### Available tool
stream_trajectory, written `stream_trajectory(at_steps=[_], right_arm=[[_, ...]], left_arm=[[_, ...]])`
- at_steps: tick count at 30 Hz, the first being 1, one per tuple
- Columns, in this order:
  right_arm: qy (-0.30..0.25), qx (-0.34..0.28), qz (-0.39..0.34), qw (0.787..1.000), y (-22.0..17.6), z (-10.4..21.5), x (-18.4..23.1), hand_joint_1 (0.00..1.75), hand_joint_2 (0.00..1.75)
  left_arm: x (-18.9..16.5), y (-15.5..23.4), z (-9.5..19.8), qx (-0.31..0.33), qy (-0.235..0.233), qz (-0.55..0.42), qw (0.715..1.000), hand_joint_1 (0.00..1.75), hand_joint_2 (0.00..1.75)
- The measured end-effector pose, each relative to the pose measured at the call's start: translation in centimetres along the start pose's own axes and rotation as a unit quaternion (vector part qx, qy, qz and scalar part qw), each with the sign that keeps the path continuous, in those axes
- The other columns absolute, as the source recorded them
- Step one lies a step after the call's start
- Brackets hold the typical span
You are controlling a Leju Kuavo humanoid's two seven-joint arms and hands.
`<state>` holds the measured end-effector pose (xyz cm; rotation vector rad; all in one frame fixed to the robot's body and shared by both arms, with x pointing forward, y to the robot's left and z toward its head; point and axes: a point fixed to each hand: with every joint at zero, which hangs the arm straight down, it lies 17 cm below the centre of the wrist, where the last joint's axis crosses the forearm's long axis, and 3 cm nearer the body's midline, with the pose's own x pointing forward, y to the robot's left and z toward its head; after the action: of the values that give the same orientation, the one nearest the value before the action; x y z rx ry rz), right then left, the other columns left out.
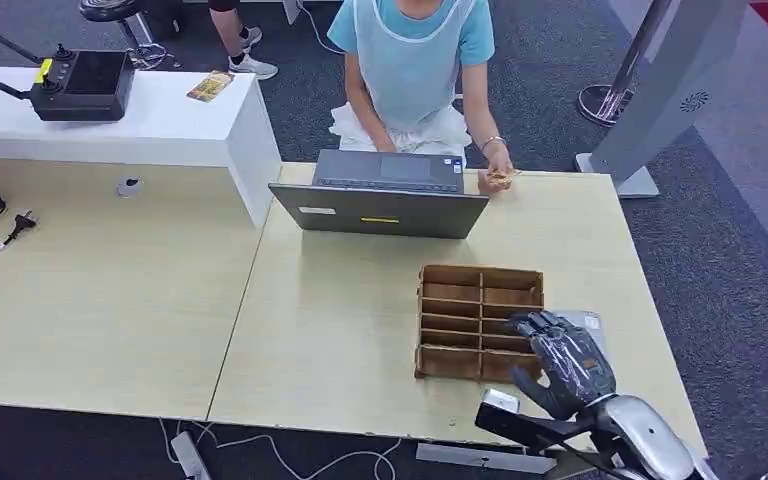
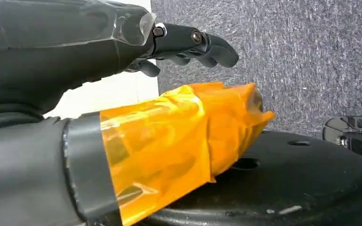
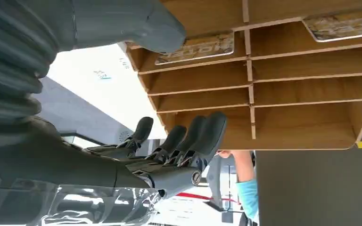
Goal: Pass the card to the sensor for recognition and then transmit it.
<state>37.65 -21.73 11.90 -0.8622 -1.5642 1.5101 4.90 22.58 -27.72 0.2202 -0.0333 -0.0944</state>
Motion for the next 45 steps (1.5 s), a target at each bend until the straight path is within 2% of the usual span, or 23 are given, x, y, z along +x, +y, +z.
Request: stream_trajectory(at_steps=[7,15,22,26,29,33,35,40,43,45], right_arm=[[-0.004,0.002,-0.002,1.0,0.3,-0.5,0.4,0.59,1.75],[-0.006,0.005,0.003,1.0,0.7,-0.7,0.7,0.65,1.75],[0.0,0.005,0.008,1.0,1.0,-0.8,0.6,0.87,1.75],[0.004,0.004,0.012,1.0,1.1,-0.8,0.5,0.84,1.75],[0.011,0.004,0.019,1.0,1.2,-0.9,0.3,0.91,1.75],[0.016,0.005,0.028,0.999,1.4,-1.0,0.0,0.8,1.75],[0.017,0.006,0.03,0.999,1.5,-1.0,0.0,0.58,1.75],[0.023,0.007,0.033,0.999,1.6,-1.2,-0.3,0.66,1.75],[0.025,0.006,0.036,0.999,1.7,-1.4,-0.4,0.63,1.75],[0.025,0.007,0.036,0.999,1.7,-1.5,-0.4,0.77,1.75]], left_arm=[[0.0,0.0,0.0,0.0,0.0,-0.001,1.0,0.0,0.0],[0.0,0.0,0.0,0.0,0.0,-0.001,1.0,0.0,0.0],[0.0,0.0,0.0,0.0,-0.001,-0.004,1.0,0.0,0.0],[0.0,0.0,0.0,0.0,-0.001,-0.005,1.0,0.0,0.0],[0.0,0.0,0.0,0.0,-0.001,-0.006,1.0,0.0,0.0],[0.0,0.0,0.0,0.0,-0.001,-0.007,1.0,0.0,0.0],[0.0,0.0,0.0,0.0,-0.001,-0.007,1.0,0.0,0.0],[0.0,0.0,0.0,0.0,-0.001,-0.007,1.0,0.0,0.0],[0.0,0.0,0.0,0.0,-0.001,-0.007,1.0,0.0,0.0],[0.0,0.0,0.0,0.0,-0.001,-0.007,1.0,0.0,0.0]])
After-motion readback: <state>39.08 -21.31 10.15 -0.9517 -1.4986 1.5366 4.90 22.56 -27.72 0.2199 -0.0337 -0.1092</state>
